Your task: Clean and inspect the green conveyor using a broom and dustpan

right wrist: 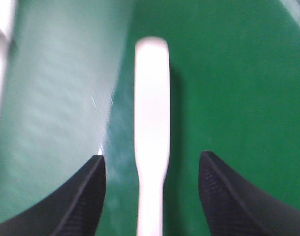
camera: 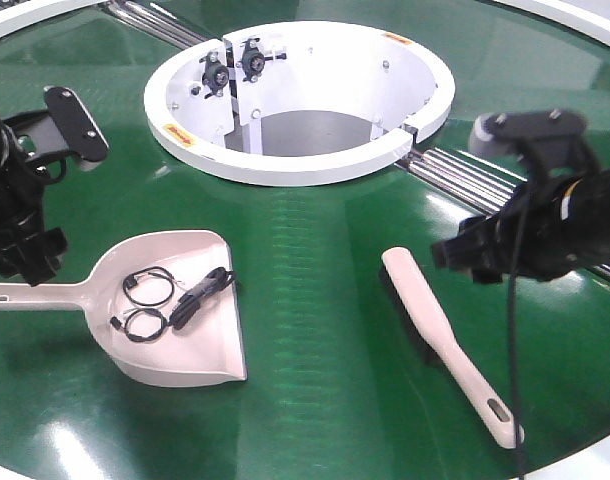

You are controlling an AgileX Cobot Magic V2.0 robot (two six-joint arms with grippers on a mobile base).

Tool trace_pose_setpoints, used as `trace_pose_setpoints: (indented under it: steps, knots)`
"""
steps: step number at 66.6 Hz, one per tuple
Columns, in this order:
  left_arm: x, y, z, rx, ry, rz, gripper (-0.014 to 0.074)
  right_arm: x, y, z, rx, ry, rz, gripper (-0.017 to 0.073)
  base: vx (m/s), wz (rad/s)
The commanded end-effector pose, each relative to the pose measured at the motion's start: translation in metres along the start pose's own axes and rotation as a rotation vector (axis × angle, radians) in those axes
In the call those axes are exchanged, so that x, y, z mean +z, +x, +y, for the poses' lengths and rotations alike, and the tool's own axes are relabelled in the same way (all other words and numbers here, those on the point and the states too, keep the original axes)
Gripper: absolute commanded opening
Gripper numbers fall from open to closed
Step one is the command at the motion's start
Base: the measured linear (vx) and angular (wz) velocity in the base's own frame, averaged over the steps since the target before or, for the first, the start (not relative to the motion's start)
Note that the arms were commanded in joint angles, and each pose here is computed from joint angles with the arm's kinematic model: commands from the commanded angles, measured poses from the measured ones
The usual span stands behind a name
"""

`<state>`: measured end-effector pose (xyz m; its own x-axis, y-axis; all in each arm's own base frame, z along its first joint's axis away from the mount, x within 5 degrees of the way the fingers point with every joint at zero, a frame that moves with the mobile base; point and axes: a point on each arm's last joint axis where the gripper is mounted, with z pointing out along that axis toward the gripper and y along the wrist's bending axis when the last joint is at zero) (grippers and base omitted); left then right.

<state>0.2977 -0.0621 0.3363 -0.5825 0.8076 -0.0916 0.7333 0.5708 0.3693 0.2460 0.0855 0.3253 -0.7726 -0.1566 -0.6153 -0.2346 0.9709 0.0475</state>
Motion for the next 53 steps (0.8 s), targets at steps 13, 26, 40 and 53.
trace_pose_setpoints:
  steps: [13, 26, 40, 53]
  knots:
    - [-0.034, 0.001, -0.008, -0.259, 0.057, -0.165, 0.0585, -0.081, -0.012, -0.003, -0.049, -0.020, -0.406, 0.0412, 0.00, 0.00]
    - [-0.107, 0.040, -0.016, -0.387, -0.073, -0.404, 0.0585, -0.130, 0.004, -0.007, -0.052, -0.019, -0.551, 0.0412, 0.00, 0.00]
    - [-0.200, 0.120, -0.055, -0.523, -0.300, -0.884, 0.0585, -0.167, 0.023, -0.012, -0.077, 0.012, -0.683, 0.0412, 0.00, 0.00]
    - [-0.205, 0.194, -0.117, -0.581, -0.497, -1.358, 0.0585, -0.167, 0.063, -0.016, -0.102, 0.012, -0.812, 0.0412, 0.00, 0.00]
